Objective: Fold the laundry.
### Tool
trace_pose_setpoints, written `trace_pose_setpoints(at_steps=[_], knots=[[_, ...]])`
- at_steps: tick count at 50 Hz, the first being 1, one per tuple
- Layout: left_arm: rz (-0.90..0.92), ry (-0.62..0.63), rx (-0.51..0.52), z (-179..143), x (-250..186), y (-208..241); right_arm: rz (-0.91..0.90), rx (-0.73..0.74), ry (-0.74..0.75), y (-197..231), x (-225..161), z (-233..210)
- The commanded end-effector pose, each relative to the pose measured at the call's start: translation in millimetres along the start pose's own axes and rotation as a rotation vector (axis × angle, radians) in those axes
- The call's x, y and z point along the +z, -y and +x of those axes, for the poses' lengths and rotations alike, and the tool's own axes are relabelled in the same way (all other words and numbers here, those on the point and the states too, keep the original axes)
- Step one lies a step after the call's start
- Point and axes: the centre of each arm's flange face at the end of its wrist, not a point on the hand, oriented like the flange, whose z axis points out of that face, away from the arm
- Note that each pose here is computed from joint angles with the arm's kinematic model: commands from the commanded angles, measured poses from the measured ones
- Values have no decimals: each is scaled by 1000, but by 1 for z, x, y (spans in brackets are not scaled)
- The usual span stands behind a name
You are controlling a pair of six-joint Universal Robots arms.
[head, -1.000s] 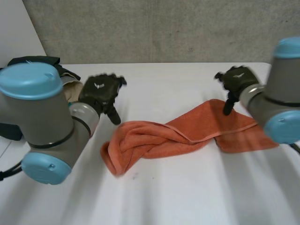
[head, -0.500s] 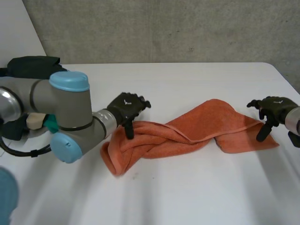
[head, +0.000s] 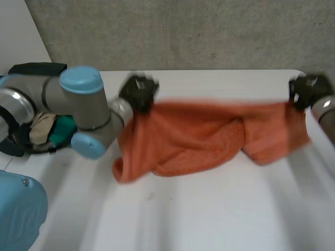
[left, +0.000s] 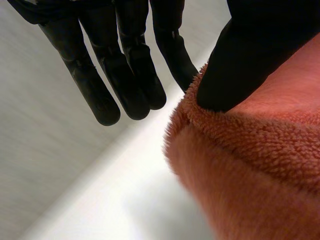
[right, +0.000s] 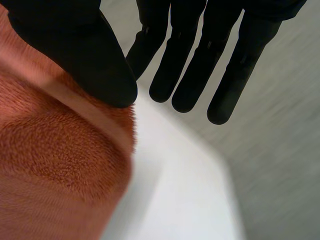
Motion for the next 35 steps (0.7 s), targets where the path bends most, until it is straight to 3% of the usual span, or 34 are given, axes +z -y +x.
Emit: trace_pose_setpoints(at_steps=[1, 6, 11, 18, 23, 27, 35], knots=[[581, 454, 50, -83, 12, 129, 412, -32, -252, 124, 16, 50], [718, 540, 62, -109, -4, 167, 655, -30, -354, 203, -8, 73], [690, 522, 55, -103, -7, 164, 721, -36, -376, 231, -25, 82], [541, 458, 20, -92, -26, 133, 498, -7, -245, 194, -25, 53], [413, 387, 6, -70, -39, 98, 150, 35, -30, 132, -34, 8], [385, 364, 8, -66, -54, 95, -3, 55, 136, 99, -38, -29], [464, 340, 38, -74, -93, 135, 19, 93, 314, 94, -33, -73]])
